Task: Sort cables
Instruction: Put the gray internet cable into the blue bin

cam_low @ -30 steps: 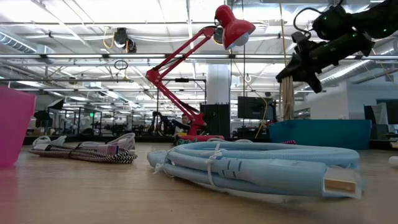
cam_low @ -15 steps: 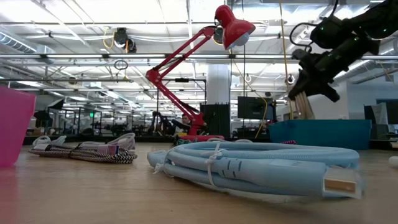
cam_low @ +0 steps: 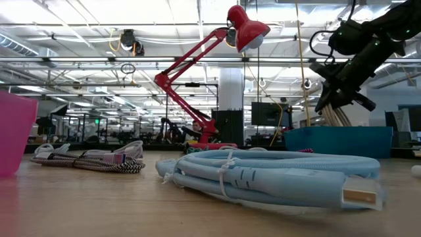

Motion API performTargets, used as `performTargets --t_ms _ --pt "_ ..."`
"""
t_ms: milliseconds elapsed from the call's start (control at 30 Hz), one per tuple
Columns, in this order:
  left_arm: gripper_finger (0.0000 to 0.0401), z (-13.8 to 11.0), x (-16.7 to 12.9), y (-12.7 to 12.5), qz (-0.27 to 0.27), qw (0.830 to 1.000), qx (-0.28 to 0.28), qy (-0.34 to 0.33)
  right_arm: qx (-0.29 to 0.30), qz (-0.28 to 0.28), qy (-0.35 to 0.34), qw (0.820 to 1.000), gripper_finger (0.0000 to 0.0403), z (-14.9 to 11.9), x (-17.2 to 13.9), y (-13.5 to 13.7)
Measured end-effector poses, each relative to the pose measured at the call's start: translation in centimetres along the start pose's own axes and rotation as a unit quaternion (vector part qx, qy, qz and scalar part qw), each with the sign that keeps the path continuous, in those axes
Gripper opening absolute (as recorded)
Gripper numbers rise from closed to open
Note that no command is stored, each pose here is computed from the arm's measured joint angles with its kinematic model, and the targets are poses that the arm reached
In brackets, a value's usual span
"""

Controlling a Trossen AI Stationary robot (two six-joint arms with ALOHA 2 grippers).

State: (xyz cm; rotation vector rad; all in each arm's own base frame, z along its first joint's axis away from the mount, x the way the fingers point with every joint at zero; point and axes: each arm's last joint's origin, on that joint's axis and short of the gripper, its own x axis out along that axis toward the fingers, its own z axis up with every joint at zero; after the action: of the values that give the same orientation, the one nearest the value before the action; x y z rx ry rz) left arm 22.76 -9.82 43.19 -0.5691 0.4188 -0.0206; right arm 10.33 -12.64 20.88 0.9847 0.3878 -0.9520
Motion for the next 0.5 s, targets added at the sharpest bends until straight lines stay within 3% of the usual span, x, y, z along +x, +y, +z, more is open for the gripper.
performTargets --t_ms 100,333,500 --pt "0.0175 0.0 0.0 0.0 0.0 1.0 0.0 0.0 -0.017 0.0 0.001 1.0 0.0046 0.0 0.07 -0.01" --pt "0.0175 0.0 0.0 0.0 0.0 1.0 0.0 0.0 -0.029 -0.003 -0.008 1.0 0.0178 0.16 0.06 -0.02" --pt "0.0175 0.0 0.0 0.0 0.0 1.0 -0.001 0.0 -0.003 0.016 -0.036 0.999 0.023 0.8 -0.14 0.11"
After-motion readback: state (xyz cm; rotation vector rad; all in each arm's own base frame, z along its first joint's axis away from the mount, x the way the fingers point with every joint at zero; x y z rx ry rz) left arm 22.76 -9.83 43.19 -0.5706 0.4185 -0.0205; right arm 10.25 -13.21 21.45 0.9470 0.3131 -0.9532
